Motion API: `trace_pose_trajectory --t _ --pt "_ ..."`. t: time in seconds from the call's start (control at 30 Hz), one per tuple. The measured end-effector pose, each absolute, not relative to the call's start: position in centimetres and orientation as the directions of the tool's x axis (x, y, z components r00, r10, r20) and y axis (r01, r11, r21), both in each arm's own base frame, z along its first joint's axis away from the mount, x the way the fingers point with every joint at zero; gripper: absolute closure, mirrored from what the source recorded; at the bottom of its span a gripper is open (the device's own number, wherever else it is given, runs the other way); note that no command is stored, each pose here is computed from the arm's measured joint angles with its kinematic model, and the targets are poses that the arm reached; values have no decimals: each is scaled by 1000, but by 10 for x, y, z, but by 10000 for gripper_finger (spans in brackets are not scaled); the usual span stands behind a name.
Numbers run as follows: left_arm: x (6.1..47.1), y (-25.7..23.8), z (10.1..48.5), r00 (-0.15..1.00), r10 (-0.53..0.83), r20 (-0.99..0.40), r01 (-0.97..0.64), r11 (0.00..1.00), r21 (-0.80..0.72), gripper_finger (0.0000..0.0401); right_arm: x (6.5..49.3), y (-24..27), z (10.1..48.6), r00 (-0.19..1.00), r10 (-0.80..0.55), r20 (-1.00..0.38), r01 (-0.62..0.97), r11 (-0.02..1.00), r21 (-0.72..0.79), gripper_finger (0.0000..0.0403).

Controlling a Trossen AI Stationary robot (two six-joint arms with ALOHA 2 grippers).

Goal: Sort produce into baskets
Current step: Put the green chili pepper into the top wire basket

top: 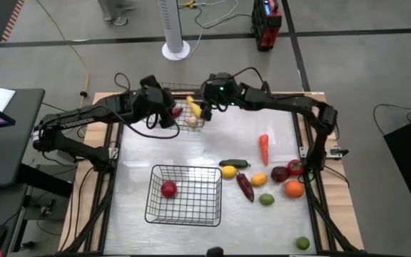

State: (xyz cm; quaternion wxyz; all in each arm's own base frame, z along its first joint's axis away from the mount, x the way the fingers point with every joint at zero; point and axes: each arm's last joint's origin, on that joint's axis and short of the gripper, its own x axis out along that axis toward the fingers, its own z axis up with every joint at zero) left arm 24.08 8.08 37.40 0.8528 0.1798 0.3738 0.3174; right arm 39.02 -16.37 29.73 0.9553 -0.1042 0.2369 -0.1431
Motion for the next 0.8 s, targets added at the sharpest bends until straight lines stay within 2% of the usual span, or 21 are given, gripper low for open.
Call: trace_pose_trajectory --t 0.2,0.3,0.4,0.57,0.8 --pt "244 78 374 596 586 -549 -376 808 454 140 355 -125 311 789 -285 -545 160 951 -265 189" --pt "252 74 365 687 488 -538 -336 870 360 140 330 -111 311 783 -295 -548 190 952 -241 188" --pt "263 66 344 775 376 -508 -255 921 293 140 305 -99 295 765 -326 -556 242 945 -221 188" --pt "276 56 321 856 356 -375 -251 920 301 140 264 -79 269 741 -362 -566 330 930 -162 188" --pt "283 53 343 951 263 -163 -220 945 242 140 236 -58 245 724 -345 -598 379 922 -74 188"
